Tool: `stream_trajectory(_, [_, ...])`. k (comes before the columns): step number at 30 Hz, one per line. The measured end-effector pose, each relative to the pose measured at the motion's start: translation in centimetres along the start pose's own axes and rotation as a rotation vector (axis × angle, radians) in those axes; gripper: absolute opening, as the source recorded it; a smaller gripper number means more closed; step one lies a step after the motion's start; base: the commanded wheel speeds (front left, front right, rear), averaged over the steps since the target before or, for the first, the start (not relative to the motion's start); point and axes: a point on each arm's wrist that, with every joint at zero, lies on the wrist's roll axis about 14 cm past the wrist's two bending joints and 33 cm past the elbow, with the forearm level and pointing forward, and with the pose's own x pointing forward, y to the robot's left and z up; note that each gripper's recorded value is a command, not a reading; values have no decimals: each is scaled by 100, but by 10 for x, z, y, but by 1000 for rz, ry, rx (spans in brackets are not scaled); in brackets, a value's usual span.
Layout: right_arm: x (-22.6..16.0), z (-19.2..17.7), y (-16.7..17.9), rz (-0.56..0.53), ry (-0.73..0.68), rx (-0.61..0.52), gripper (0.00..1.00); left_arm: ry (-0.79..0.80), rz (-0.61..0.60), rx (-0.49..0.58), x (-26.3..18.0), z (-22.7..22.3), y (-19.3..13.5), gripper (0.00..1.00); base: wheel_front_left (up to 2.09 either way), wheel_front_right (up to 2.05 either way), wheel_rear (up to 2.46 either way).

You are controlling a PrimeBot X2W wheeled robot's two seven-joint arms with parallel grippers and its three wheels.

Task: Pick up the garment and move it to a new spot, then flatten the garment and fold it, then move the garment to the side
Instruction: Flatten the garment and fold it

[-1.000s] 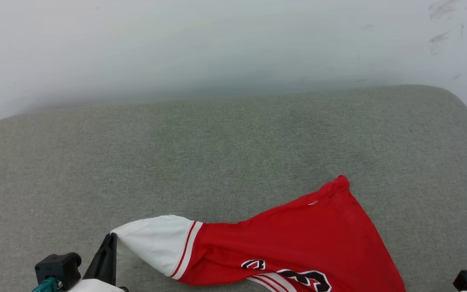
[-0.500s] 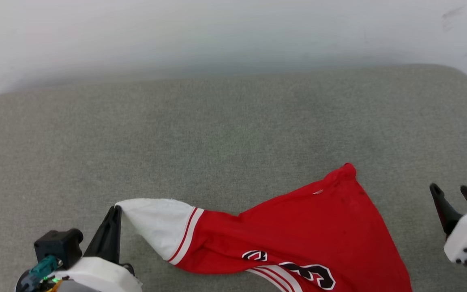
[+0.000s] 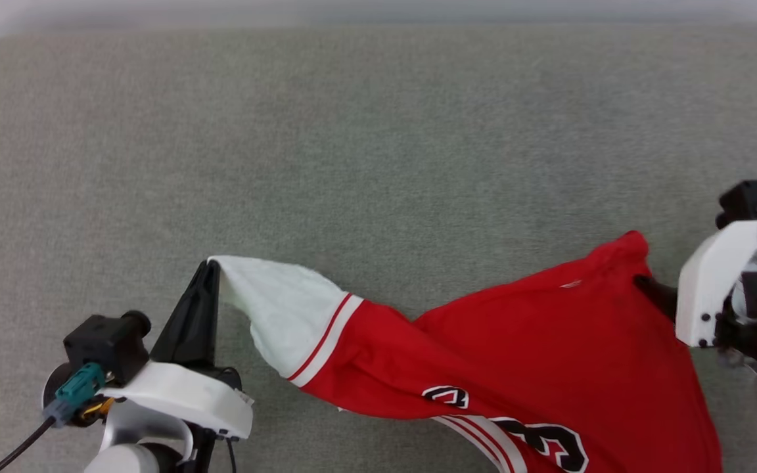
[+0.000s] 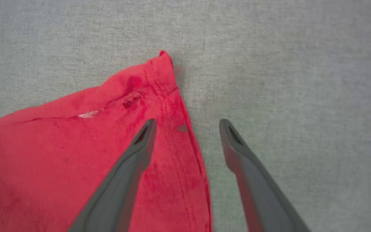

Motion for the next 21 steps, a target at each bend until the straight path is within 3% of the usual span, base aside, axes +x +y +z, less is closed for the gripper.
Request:
stream_trajectory(8, [47, -9, 29, 62, 184, -91, 100, 20, 41, -11, 7, -15, 15, 0, 0, 0, 0])
stream_trajectory(9, [49, -11, 29, 63, 204, -97, 85, 24, 47, -10, 6, -16, 18, 0, 0, 0, 0])
stream_trajectory(10, [51, -11, 30, 64, 219, -105, 35, 27, 55, -9, 6, -18, 20, 0, 0, 0, 0])
stream_trajectory(11, [52, -11, 31, 67, 228, -106, 0, 28, 61, -10, 5, -19, 22, 0, 0, 0, 0])
stream_trajectory(16, [50, -10, 36, 79, 225, -119, 0, 22, 70, -12, 2, -17, 24, 0, 0, 0, 0])
stream_trajectory(21, [35, 5, 37, 76, 128, -128, 0, -21, 76, 4, -4, -3, 26, 0, 0, 0, 0])
